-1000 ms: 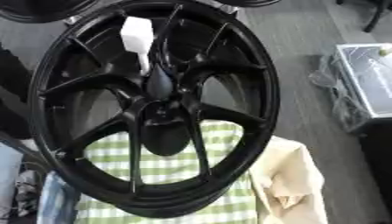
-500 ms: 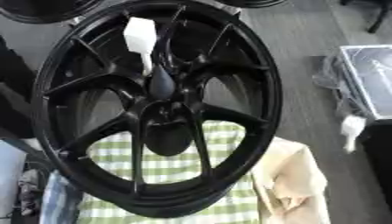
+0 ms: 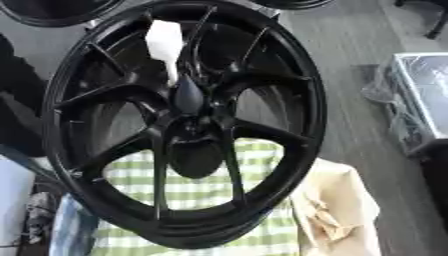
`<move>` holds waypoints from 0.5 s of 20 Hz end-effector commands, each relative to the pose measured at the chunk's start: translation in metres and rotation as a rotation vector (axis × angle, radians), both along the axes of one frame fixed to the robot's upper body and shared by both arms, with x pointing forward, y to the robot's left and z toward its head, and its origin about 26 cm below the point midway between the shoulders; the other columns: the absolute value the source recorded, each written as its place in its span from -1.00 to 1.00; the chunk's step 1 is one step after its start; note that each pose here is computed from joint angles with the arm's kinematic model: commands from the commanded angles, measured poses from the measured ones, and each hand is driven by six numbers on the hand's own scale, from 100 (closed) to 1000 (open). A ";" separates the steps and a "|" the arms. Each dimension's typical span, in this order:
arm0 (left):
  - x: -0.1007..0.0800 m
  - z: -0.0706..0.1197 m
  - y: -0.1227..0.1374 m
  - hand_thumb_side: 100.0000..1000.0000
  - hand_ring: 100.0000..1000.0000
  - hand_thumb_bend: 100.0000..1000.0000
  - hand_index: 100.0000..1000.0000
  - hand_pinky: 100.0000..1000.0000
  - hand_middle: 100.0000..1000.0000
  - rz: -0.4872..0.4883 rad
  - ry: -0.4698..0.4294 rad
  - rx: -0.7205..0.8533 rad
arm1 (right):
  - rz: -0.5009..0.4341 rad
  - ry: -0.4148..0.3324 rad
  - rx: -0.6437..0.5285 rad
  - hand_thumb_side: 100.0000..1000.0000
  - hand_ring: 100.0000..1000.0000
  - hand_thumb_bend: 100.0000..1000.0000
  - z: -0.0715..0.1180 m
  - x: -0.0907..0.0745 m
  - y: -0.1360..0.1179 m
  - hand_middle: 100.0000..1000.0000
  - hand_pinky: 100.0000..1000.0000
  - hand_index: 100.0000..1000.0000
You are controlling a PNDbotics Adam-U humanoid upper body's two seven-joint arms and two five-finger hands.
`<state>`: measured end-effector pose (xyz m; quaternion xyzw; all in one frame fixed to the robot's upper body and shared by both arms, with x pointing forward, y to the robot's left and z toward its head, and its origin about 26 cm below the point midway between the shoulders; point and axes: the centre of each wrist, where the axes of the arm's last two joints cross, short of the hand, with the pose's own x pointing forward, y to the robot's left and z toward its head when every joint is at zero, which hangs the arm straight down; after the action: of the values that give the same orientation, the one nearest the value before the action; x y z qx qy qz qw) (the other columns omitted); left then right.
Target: Pull the pin out of the wheel hub.
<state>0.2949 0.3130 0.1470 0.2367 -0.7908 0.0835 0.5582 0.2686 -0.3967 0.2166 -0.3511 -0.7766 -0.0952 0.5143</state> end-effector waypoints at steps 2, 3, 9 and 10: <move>0.000 0.010 -0.002 0.41 0.38 -0.64 0.47 0.57 0.39 -0.013 -0.036 0.013 | 0.238 -0.149 0.024 0.19 0.45 -1.00 0.020 0.005 0.036 0.30 0.77 0.55; 0.000 0.010 -0.002 0.41 0.38 -0.64 0.47 0.57 0.39 -0.015 -0.037 0.012 | 0.275 -0.163 0.039 0.14 0.44 -1.00 0.020 0.008 0.043 0.30 0.77 0.54; 0.001 0.010 -0.006 0.40 0.38 -0.64 0.47 0.57 0.39 -0.028 -0.051 -0.002 | 0.399 -0.145 0.164 0.36 0.43 -1.00 -0.003 0.035 0.074 0.30 0.78 0.55; 0.001 0.011 -0.007 0.40 0.38 -0.64 0.47 0.57 0.39 -0.031 -0.055 -0.004 | 0.404 -0.137 0.179 0.40 0.44 -1.00 -0.008 0.039 0.076 0.31 0.79 0.55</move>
<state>0.2967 0.3063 0.1493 0.2228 -0.7985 0.0860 0.5526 0.3051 -0.3220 0.2082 -0.1375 -0.8511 -0.0863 0.4993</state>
